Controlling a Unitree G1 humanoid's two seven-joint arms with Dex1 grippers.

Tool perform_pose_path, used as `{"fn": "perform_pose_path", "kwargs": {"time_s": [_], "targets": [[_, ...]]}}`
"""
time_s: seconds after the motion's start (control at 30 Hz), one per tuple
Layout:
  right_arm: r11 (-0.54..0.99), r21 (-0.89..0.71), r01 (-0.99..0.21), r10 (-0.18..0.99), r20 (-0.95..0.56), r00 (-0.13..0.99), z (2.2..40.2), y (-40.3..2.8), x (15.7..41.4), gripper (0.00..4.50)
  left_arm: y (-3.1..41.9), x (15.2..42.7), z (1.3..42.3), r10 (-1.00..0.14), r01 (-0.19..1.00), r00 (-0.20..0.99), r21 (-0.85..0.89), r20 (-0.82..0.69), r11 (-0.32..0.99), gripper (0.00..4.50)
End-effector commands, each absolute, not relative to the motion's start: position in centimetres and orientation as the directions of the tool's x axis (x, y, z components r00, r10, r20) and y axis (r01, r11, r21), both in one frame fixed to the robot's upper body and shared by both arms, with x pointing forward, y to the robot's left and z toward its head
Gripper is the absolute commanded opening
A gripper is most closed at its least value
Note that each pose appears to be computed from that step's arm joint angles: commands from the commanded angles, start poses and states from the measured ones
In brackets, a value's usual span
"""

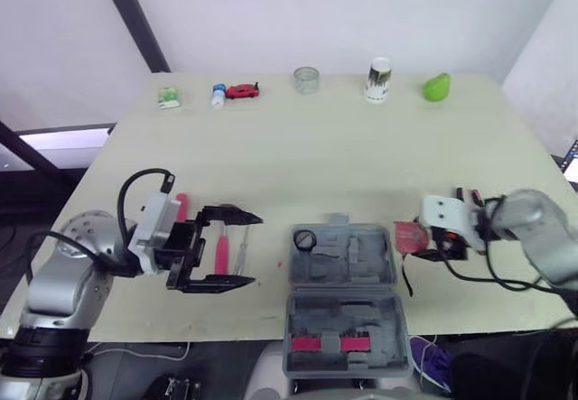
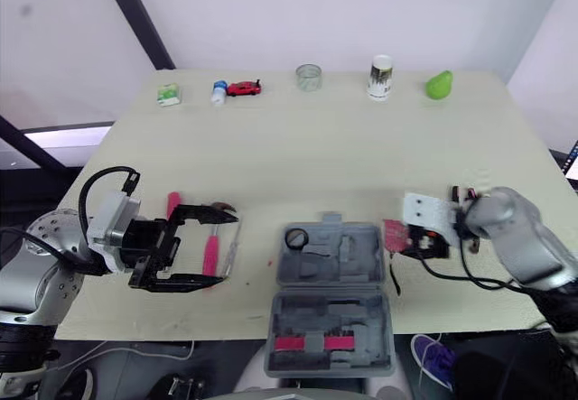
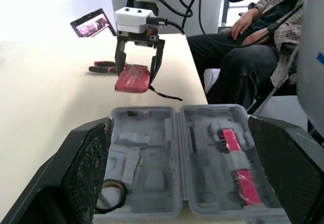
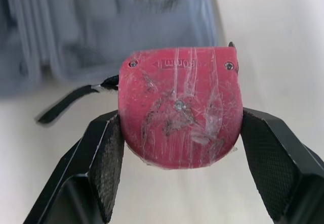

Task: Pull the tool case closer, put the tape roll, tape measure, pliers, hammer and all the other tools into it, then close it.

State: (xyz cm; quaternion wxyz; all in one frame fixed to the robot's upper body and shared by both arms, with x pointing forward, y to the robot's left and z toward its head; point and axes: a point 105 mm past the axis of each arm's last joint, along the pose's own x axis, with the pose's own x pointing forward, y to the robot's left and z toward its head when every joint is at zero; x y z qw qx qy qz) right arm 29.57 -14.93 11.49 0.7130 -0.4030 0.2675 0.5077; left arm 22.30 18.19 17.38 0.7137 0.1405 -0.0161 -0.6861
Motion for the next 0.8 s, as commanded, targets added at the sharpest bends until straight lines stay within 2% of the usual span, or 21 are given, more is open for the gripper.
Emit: {"fn": "perform_pose_path", "kwargs": {"time_s": [0.03,0.2,0.47,0.8], "targets": [[0.143,-0.339,-0.930,0.451,-0.814,0.366,12.0,-13.1,29.9,2.90,19.0,22.4,17.9,-0.981,0.968,0.105,0.244,-0.161,0.064,4.50],[0.110,-0.382,-0.917,0.374,-0.839,0.395,11.5,-10.9,31.3,2.90,19.3,22.2,17.5,-0.978,0.967,0.122,0.241,-0.168,0.080,4.50],[0.030,-0.372,-0.928,0.277,-0.889,0.365,10.5,-9.4,31.1,2.90,19.7,22.2,17.4,-0.975,0.965,0.142,0.244,-0.172,0.098,4.50],[-0.037,-0.351,-0.936,0.246,-0.911,0.331,9.4,-10.2,29.8,2.90,19.7,22.4,17.5,-0.974,0.963,0.149,0.250,-0.171,0.104,4.50]]}}
